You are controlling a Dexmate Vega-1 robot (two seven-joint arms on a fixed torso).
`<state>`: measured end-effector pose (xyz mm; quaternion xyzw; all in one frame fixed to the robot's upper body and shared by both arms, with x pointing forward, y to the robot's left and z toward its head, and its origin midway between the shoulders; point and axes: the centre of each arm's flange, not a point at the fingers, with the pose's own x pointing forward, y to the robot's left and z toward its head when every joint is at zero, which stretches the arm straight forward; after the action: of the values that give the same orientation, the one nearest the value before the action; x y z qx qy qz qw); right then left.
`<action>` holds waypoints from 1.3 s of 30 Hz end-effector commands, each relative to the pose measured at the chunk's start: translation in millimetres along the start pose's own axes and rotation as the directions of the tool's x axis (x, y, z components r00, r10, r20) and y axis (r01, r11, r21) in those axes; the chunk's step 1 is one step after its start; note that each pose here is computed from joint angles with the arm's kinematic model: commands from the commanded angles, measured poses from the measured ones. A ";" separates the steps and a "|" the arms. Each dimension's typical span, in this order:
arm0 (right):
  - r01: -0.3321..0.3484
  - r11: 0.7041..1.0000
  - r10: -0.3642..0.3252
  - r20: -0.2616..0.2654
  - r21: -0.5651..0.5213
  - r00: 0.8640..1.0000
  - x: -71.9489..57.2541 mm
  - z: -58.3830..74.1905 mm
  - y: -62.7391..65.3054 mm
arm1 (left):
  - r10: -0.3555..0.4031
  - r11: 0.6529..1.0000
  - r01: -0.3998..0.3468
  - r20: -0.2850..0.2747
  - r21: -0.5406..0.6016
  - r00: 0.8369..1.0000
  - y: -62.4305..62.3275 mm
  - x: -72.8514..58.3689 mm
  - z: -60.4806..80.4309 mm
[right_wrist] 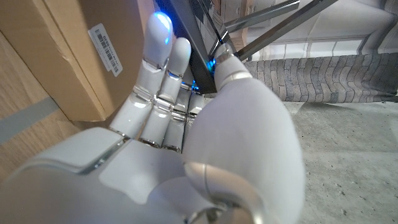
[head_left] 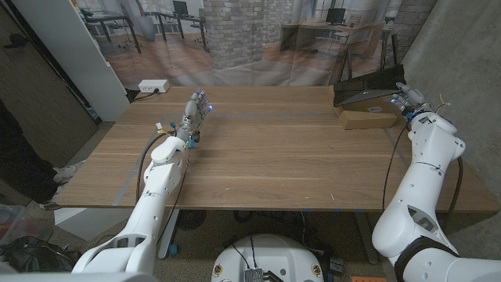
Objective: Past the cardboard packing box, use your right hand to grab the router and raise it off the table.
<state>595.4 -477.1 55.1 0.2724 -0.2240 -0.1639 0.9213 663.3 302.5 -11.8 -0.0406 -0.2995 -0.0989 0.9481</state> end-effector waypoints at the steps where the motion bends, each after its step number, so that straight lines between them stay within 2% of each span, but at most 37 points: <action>1: -0.003 1.000 0.003 0.031 0.014 1.000 -3.6 7.9 7.3 | 0.000 1.000 0.000 0.005 0.000 1.000 3.6 -3.5 1.4; 19: -0.008 1.000 0.007 0.080 0.018 0.997 -13.3 16.8 16.2 | -0.007 1.000 0.007 0.010 0.004 1.000 11.4 -8.6 4.8; 39: -0.009 0.999 0.004 0.121 0.039 0.993 -20.8 20.7 26.2 | -0.015 1.000 0.015 0.013 0.008 1.000 21.6 -10.6 8.4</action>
<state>575.7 -461.8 75.3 0.2757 -0.2732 -0.1711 0.9056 655.4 320.5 -11.4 -0.0361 -0.3060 -0.1036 0.9457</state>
